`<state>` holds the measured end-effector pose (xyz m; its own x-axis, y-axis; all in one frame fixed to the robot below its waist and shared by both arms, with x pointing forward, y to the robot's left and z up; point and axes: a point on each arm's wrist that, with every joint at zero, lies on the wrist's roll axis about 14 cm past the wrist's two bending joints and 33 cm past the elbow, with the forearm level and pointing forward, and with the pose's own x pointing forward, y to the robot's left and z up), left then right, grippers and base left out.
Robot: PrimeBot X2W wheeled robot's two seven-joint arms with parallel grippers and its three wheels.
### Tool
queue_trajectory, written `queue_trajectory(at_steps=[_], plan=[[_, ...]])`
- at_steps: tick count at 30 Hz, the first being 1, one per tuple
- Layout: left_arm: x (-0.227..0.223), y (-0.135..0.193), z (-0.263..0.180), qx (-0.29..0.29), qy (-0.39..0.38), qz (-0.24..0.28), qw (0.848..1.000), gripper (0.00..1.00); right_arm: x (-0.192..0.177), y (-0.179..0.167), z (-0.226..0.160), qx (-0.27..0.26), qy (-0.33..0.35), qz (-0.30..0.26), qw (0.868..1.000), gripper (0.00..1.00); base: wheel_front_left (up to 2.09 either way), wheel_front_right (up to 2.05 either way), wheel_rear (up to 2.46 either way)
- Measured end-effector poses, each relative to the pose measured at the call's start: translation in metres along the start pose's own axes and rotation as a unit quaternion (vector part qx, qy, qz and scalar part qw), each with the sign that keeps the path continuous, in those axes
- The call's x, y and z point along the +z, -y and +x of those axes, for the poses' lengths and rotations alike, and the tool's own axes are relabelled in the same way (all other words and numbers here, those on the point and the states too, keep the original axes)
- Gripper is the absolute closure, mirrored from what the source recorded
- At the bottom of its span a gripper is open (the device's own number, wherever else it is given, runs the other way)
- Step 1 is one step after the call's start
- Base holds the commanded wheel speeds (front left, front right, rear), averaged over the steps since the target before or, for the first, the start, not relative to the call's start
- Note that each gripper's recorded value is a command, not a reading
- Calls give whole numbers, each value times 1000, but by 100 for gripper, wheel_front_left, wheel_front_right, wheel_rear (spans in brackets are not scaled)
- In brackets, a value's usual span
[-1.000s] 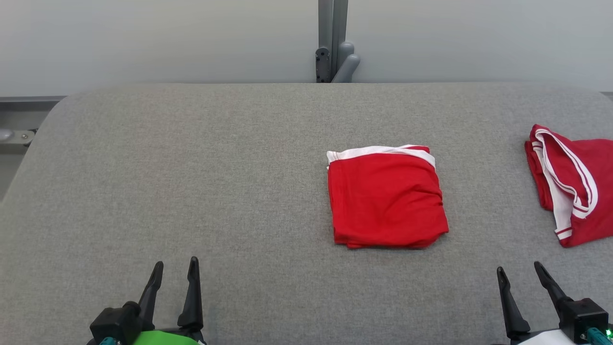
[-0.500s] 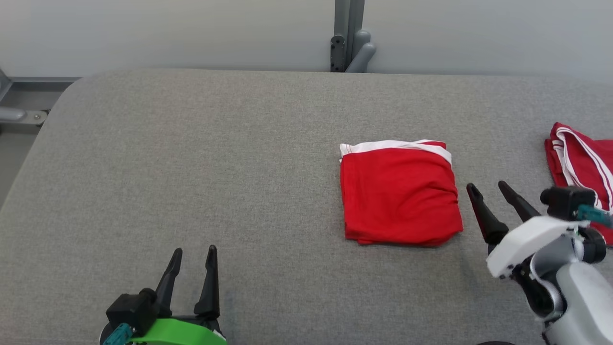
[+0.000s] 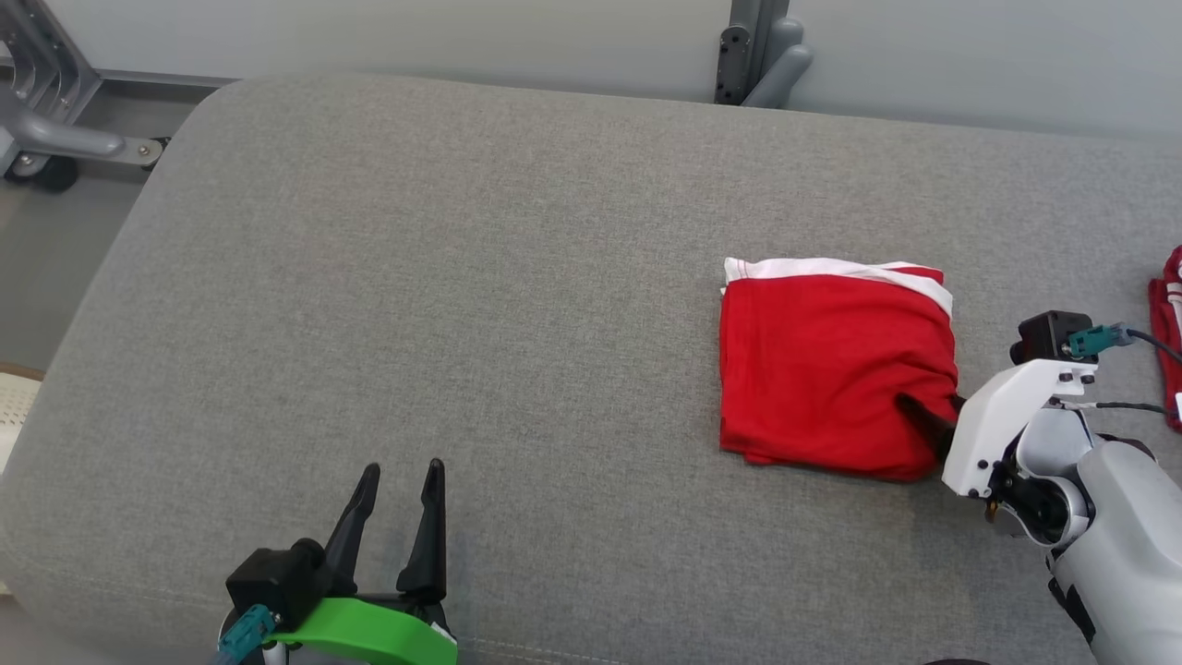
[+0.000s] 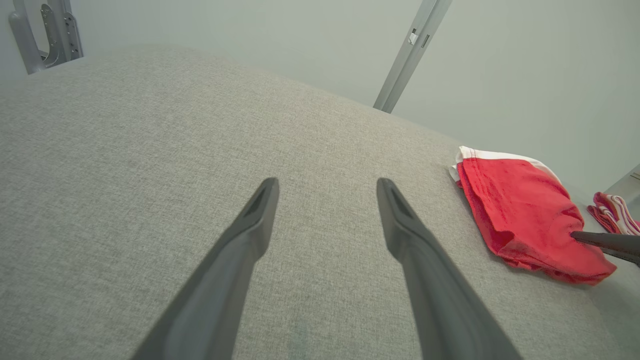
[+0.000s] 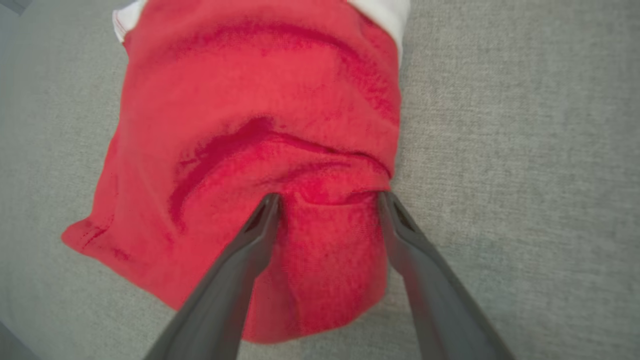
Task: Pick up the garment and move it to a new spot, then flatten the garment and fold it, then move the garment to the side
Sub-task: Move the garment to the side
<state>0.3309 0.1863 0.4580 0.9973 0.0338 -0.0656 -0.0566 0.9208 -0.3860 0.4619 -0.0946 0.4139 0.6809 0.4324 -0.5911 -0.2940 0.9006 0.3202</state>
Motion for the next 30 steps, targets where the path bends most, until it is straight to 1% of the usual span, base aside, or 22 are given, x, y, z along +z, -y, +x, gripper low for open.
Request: queue_trajectory(at_steps=[8,15,19,21,22,23,27,30], plan=[[-2,-6,4,9,-4,2,1000,0,8,9,13,-12,8,6,1000,0,0,0,0],[-5,4,17,-9,-10,4,1000,0,3,25,20,-31,-2,6,1000,0,0,0,0],[-5,8,24,-15,-12,3,1000,0,2,22,29,-26,-4,30,999,0,0,0,0],[-5,10,26,-18,-12,3,1000,0,0,15,33,-16,-5,49,999,0,0,0,0],[-6,11,27,-20,-14,3,1000,0,2,9,35,-6,1,69,998,13,0,0,0],[-7,11,28,-20,-14,2,1000,0,2,6,35,-1,2,72,997,100,0,0,0],[-8,14,31,-26,-16,1,1000,0,7,-10,32,28,7,69,997,100,0,0,0],[-9,17,35,-30,-17,0,999,0,18,-8,24,37,21,68,997,100,0,0,0]])
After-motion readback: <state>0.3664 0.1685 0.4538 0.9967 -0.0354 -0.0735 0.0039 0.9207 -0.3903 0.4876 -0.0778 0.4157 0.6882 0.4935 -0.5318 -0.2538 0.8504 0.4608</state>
